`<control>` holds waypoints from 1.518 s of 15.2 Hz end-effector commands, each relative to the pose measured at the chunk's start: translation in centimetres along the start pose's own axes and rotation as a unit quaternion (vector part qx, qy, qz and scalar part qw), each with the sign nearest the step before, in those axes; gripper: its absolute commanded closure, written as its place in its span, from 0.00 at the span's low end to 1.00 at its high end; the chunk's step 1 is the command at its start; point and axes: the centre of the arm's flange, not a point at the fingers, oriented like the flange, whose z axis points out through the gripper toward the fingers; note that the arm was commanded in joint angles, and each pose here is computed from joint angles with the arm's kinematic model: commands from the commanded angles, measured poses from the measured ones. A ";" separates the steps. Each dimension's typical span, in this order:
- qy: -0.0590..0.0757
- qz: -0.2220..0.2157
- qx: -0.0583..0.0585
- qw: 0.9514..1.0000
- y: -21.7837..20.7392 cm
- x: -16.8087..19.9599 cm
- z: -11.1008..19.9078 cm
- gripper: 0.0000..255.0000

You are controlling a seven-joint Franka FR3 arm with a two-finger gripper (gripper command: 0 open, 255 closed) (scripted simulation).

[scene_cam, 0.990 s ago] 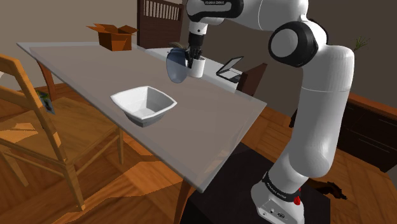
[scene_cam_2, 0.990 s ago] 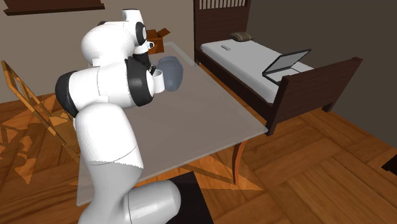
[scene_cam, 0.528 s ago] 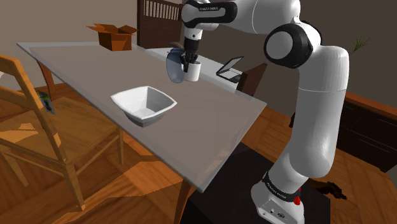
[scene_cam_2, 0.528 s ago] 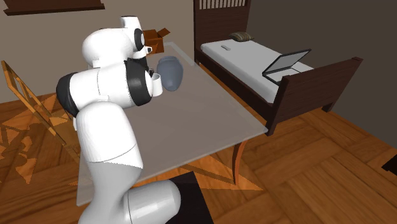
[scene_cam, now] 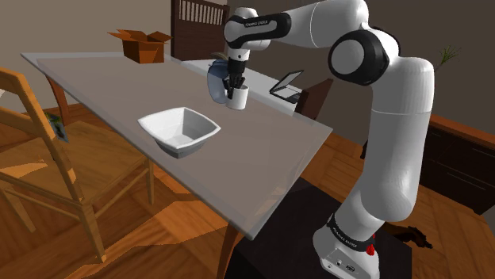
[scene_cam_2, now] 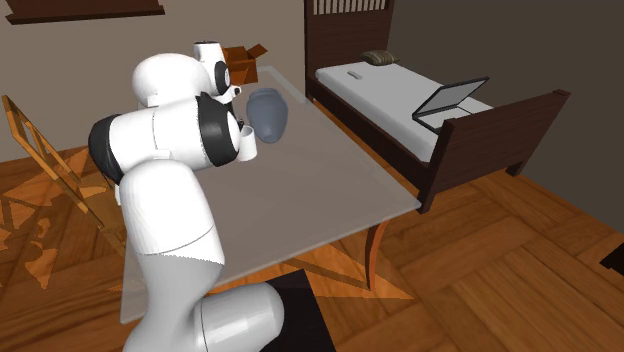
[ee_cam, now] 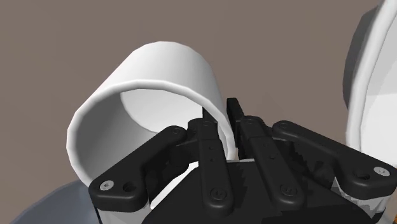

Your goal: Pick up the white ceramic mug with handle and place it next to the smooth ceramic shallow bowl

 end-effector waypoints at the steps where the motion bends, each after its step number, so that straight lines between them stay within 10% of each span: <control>1: 0.001 0.000 0.000 1.000 0.0 0.0 1.0 1.00; 23: 0.001 0.000 0.000 1.000 0.0 0.1 9.3 1.00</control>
